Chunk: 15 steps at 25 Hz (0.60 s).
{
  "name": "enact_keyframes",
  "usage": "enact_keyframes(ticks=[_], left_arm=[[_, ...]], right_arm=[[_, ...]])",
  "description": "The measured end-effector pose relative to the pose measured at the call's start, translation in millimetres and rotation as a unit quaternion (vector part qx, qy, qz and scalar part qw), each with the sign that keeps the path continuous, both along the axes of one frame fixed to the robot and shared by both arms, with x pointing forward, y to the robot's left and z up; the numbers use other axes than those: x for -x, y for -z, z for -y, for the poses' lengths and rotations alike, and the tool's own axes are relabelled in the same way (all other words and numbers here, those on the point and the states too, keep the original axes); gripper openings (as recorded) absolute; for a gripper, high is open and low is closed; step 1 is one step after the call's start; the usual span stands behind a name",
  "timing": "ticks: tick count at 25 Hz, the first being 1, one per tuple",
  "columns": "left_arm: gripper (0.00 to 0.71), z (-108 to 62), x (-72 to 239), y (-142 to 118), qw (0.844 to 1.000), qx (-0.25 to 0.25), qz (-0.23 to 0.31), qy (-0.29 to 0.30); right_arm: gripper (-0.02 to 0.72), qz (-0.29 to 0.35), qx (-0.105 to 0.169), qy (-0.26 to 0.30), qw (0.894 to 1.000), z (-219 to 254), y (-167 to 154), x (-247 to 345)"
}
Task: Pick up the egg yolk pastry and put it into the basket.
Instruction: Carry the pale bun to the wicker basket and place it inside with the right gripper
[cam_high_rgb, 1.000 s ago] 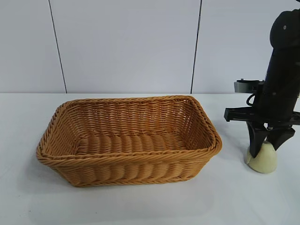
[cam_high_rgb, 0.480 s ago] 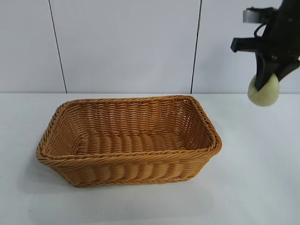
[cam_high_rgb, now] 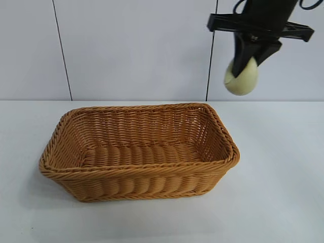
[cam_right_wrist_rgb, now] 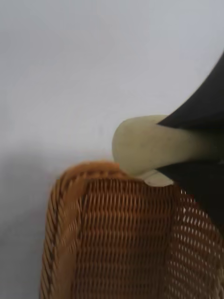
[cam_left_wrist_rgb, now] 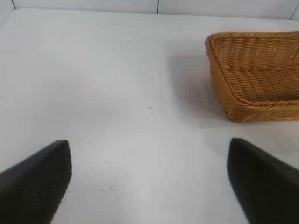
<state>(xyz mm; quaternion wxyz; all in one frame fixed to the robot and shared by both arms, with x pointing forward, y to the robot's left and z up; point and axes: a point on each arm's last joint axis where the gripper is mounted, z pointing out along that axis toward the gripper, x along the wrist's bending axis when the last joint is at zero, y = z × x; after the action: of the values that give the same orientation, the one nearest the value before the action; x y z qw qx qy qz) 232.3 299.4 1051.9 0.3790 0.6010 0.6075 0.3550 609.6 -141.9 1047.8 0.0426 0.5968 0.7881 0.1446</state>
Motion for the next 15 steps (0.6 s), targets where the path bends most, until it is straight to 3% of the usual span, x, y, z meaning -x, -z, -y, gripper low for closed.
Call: enact_keyframes(ticks=[6, 15], left_arm=[[0.648, 0.0, 0.0, 0.0, 1.000, 0.000, 0.000, 0.000], [0.648, 0.0, 0.0, 0.0, 1.000, 0.000, 0.000, 0.000]], right_arm=[[0.099, 0.020, -0.020, -0.065, 0.998, -73.7, 15.4, 22.1], [0.099, 0.023, -0.024, -0.079, 0.996, -122.3, 103.7, 8.7]])
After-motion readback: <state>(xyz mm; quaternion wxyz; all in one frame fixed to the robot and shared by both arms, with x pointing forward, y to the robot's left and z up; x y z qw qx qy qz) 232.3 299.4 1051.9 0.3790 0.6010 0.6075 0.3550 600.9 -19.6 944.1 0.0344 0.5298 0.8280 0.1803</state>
